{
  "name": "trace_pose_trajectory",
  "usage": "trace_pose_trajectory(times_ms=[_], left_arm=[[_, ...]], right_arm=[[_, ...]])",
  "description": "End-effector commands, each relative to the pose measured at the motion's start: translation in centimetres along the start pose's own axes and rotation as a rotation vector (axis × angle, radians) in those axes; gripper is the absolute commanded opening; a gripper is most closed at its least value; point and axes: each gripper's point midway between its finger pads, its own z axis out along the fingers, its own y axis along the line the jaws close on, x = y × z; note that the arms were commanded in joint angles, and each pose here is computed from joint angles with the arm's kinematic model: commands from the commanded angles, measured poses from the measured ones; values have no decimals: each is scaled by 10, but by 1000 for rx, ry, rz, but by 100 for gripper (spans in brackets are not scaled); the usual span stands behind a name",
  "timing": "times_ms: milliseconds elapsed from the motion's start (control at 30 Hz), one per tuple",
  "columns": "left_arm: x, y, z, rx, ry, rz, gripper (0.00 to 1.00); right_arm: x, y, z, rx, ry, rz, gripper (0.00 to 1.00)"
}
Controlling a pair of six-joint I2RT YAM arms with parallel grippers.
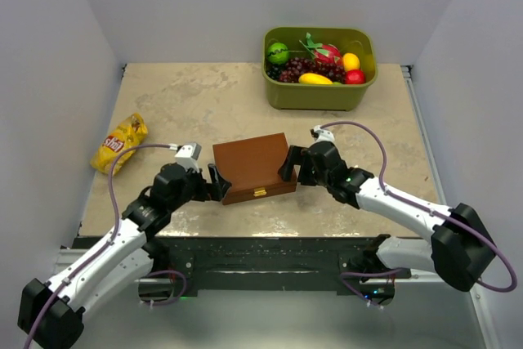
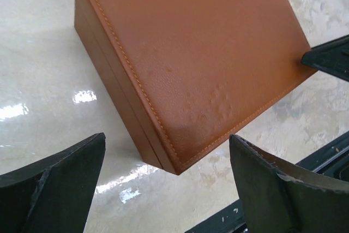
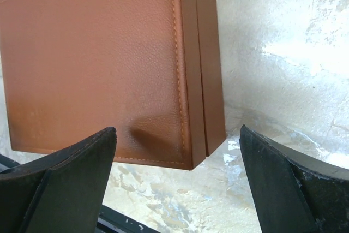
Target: Organize the mixed jewelry
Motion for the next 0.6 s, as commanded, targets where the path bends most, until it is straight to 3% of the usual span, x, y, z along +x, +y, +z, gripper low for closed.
trace_pose_trajectory(times_ms=[0,567], left_arm=[[-3,3,9,-27,-46,-13,100],[57,33,21,-61,27,-71,99]], right_arm=[[5,0,3,3,15,2,97],[51,-42,11,84,80,44,72]])
